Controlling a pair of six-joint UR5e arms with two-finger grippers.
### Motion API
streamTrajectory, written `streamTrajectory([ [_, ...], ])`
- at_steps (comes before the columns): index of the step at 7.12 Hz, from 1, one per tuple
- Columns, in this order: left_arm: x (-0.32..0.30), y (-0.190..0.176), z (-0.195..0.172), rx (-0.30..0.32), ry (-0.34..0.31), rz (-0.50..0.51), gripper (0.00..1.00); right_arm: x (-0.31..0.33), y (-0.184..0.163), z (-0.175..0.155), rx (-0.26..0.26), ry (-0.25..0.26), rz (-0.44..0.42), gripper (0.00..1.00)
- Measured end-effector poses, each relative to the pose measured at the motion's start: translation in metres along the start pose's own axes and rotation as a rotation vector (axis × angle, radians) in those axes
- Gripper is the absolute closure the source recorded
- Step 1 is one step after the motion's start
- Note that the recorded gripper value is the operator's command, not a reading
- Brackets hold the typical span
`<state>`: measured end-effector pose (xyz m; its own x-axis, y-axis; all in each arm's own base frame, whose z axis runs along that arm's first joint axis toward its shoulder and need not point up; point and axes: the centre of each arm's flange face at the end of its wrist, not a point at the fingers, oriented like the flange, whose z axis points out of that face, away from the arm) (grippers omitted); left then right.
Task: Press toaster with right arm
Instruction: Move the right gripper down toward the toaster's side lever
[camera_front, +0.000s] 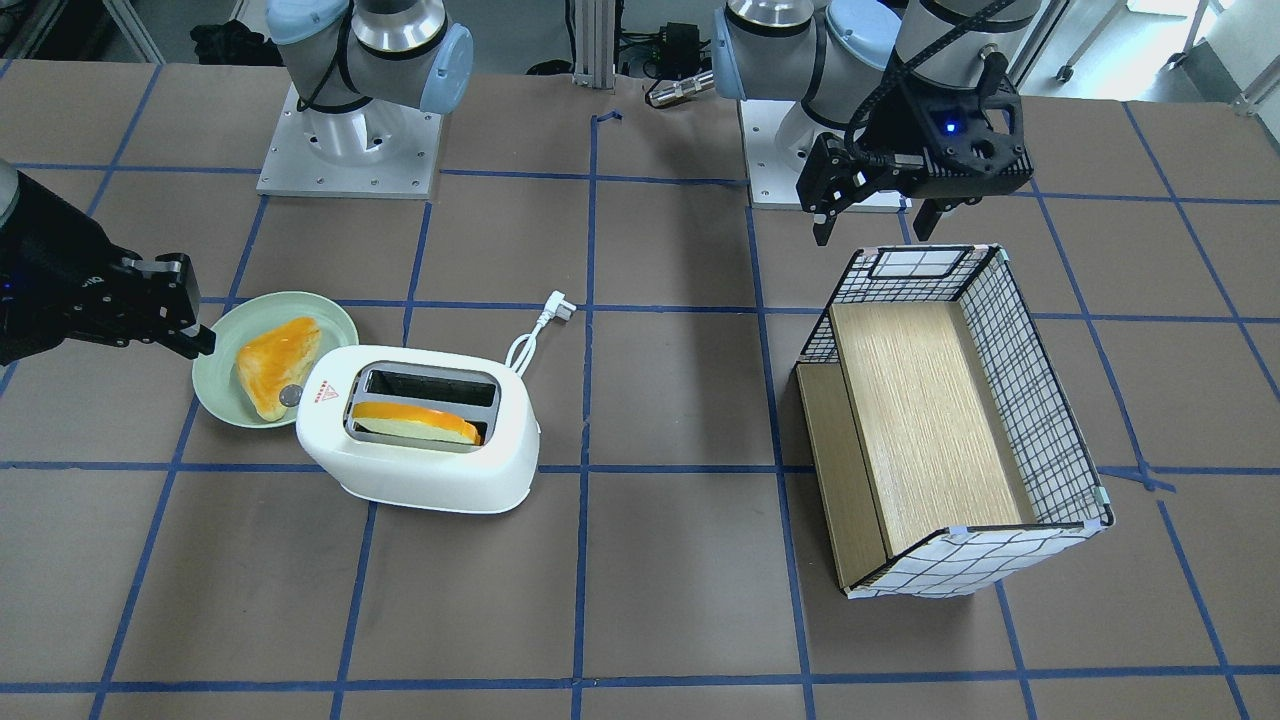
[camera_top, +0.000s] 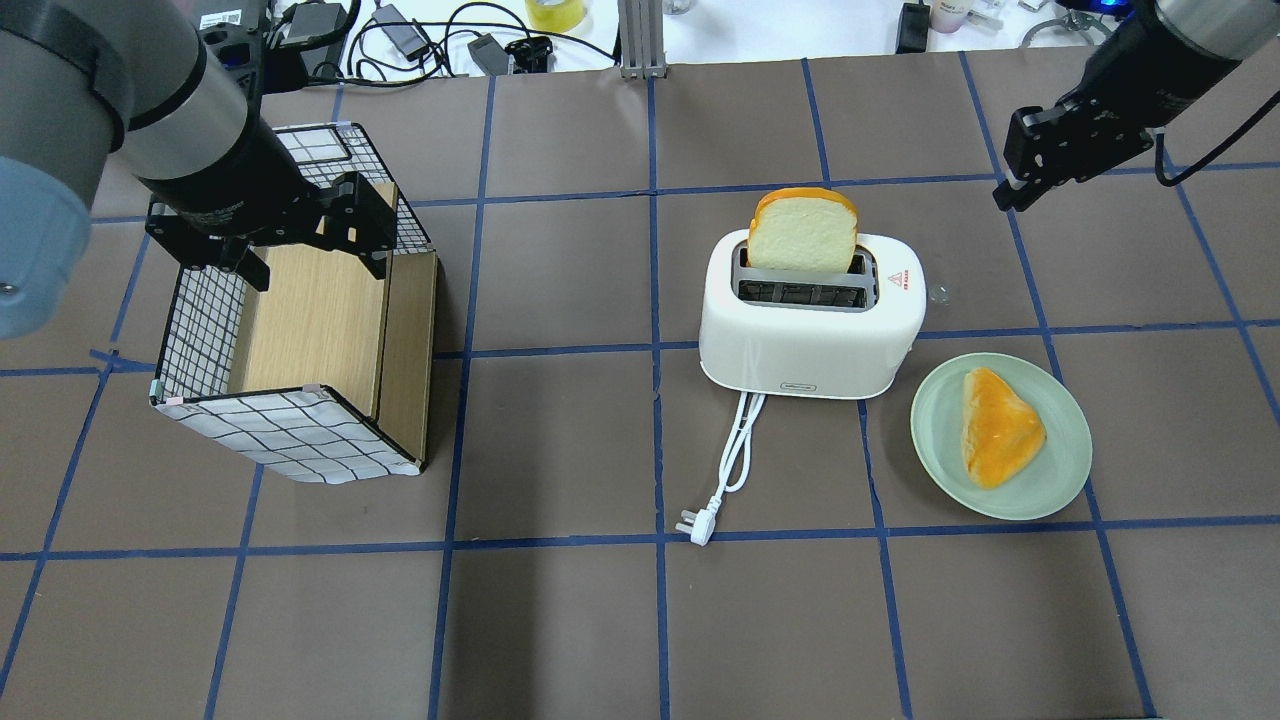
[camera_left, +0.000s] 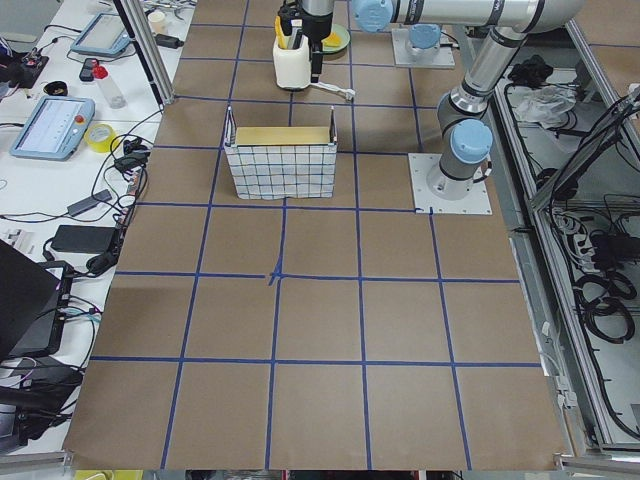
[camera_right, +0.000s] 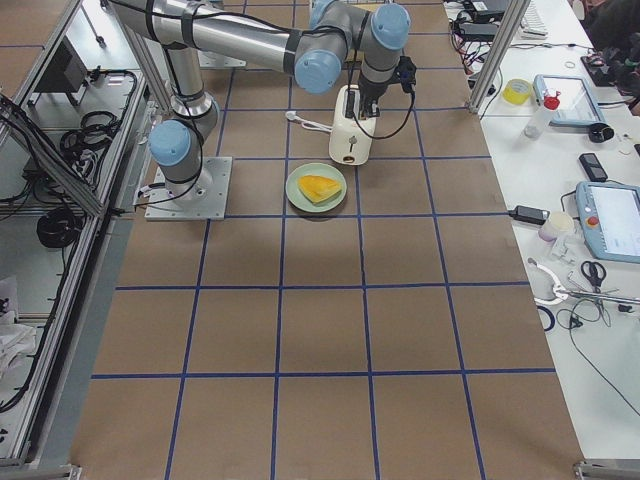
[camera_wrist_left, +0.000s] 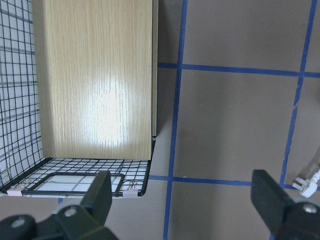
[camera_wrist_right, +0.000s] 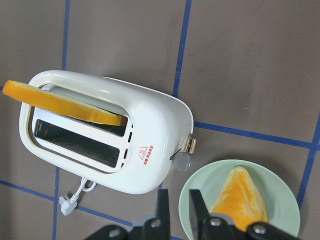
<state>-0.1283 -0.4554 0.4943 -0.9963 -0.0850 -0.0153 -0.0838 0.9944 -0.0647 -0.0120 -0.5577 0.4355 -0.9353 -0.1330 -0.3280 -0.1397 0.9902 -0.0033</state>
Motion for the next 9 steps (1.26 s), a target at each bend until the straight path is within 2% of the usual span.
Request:
streamTrajectory([
  [1, 0.0, 0.0, 0.0, 0.0, 0.0, 0.0, 0.0, 0.014, 0.001, 0.003, -0.005, -0.045, 0.008, 0.97],
  [3, 0.0, 0.0, 0.0, 0.0, 0.0, 0.0, 0.0, 0.028, 0.0, 0.01, -0.016, -0.088, 0.009, 1.0],
  [7, 0.0, 0.0, 0.0, 0.0, 0.001, 0.0, 0.0, 0.05, 0.005, 0.043, -0.028, -0.212, 0.003, 1.0],
  [9, 0.0, 0.0, 0.0, 0.0, 0.0, 0.0, 0.0, 0.054, 0.007, 0.053, -0.016, -0.246, -0.005, 1.0],
])
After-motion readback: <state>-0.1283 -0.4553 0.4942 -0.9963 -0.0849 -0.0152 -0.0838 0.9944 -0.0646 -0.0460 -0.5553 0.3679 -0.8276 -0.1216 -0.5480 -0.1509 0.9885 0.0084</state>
